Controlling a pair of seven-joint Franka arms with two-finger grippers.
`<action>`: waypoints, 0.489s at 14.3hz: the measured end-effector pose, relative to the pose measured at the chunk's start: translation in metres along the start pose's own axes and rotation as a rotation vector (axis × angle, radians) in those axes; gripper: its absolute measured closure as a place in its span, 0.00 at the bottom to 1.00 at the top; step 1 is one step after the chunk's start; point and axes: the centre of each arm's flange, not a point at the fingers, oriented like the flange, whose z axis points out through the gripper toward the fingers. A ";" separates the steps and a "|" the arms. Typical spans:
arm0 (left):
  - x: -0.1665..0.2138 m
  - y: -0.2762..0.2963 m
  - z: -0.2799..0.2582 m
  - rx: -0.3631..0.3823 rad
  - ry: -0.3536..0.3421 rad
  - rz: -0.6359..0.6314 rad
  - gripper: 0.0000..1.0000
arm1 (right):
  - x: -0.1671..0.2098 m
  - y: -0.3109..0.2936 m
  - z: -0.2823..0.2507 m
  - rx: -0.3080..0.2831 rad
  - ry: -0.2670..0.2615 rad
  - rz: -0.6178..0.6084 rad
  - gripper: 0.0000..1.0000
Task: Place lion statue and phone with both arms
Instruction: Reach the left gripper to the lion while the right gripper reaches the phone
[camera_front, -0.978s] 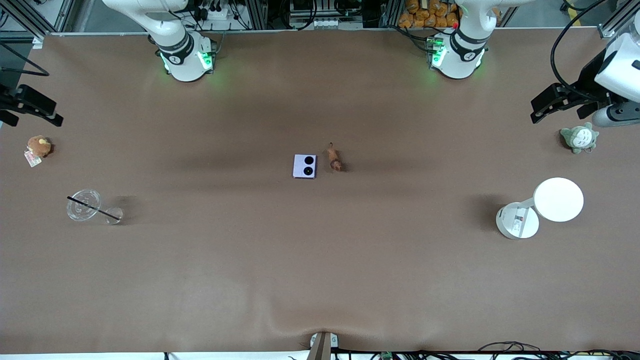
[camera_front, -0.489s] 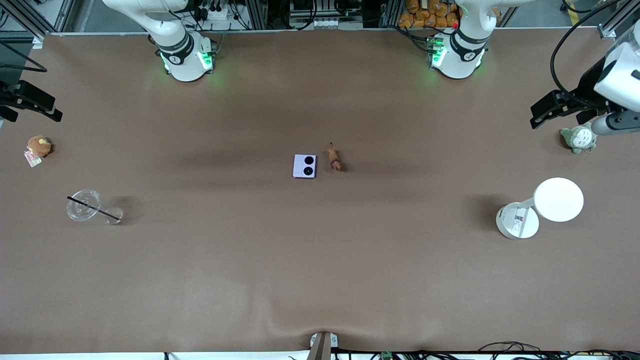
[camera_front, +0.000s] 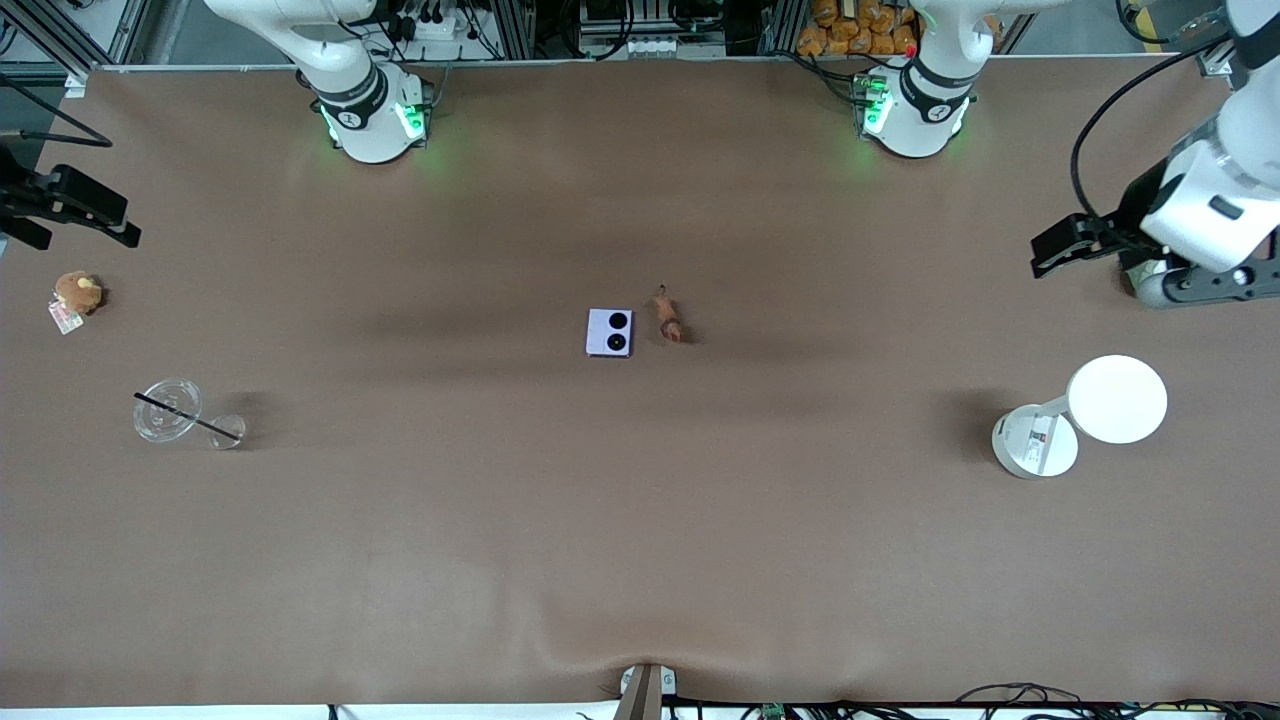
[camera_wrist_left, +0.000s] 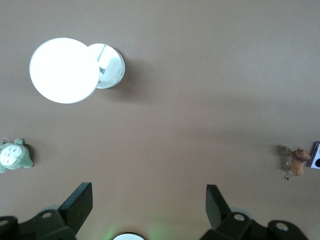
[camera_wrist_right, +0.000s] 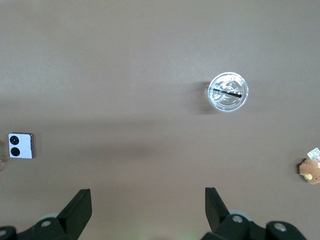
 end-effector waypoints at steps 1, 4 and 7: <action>0.000 0.007 0.006 0.002 -0.009 0.002 0.00 | -0.001 0.000 0.003 0.001 -0.018 -0.001 0.00; -0.001 0.031 0.030 0.004 -0.014 0.025 0.00 | -0.005 0.000 0.012 0.003 -0.076 0.004 0.00; 0.004 0.052 0.064 -0.007 0.014 0.057 0.00 | -0.009 0.000 0.017 0.004 -0.116 0.008 0.00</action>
